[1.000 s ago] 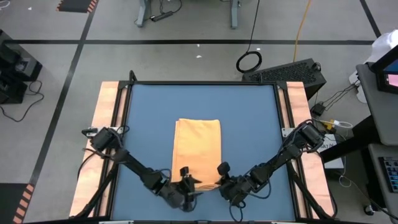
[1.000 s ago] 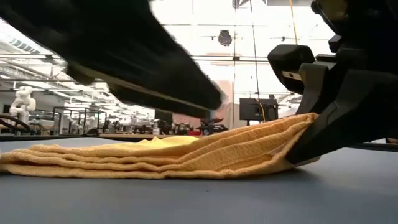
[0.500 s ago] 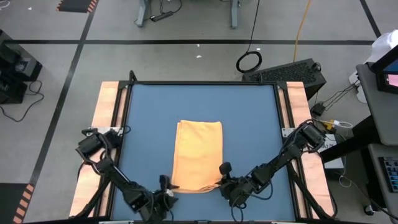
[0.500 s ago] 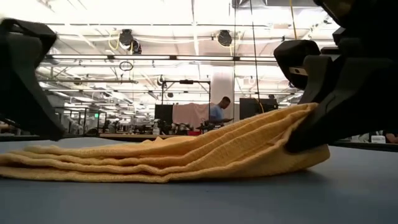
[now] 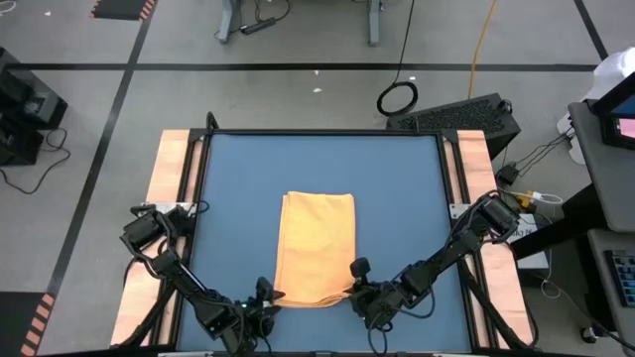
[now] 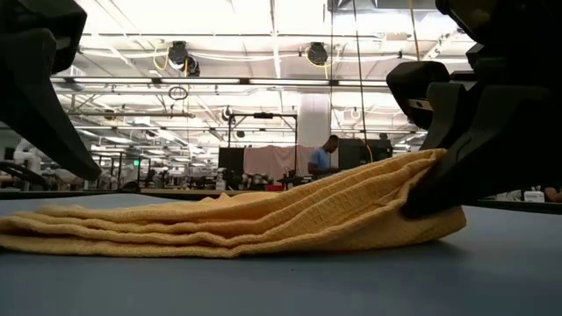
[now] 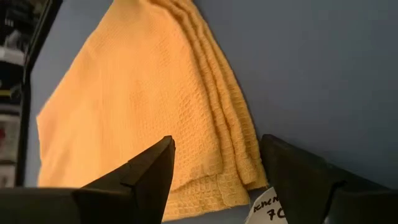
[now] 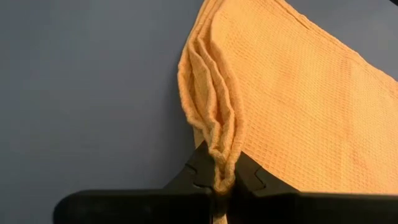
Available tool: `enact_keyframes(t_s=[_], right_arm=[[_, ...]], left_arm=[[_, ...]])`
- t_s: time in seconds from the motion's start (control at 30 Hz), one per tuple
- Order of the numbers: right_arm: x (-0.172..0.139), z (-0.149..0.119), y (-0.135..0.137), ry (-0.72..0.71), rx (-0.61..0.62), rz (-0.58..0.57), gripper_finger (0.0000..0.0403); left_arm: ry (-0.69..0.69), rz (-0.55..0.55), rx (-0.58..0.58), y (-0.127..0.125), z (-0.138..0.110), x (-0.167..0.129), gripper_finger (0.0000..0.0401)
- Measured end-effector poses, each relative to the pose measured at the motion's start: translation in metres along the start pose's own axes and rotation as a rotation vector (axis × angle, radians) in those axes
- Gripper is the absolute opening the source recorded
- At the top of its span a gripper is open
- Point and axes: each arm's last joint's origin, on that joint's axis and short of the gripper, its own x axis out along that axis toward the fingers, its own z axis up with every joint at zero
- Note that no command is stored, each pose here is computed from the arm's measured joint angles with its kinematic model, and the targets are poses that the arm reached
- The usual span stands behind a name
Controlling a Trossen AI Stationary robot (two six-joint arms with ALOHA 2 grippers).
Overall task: Roll towel
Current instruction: Roll the yellow towel
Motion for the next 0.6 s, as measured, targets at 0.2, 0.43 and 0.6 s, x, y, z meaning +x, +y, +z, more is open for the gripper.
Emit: enact_keyframes(t_s=[0.2, 0.43, 0.6], right_arm=[[0.000, 0.000, 0.000, 0.000, 0.020, 0.000, 0.0002], [0.000, 0.000, 0.000, -0.001, 0.024, 0.000, 0.0002], [0.000, 0.000, 0.001, 0.000, 0.022, 0.005, 0.0002]], left_arm=[[0.044, -0.060, 0.028, 0.009, 0.000, 0.009, 0.0212], [0.099, -0.135, -0.004, 0.021, -0.002, 0.022, 0.0119], [0.116, -0.189, -0.035, 0.026, -0.001, 0.026, 0.0054]])
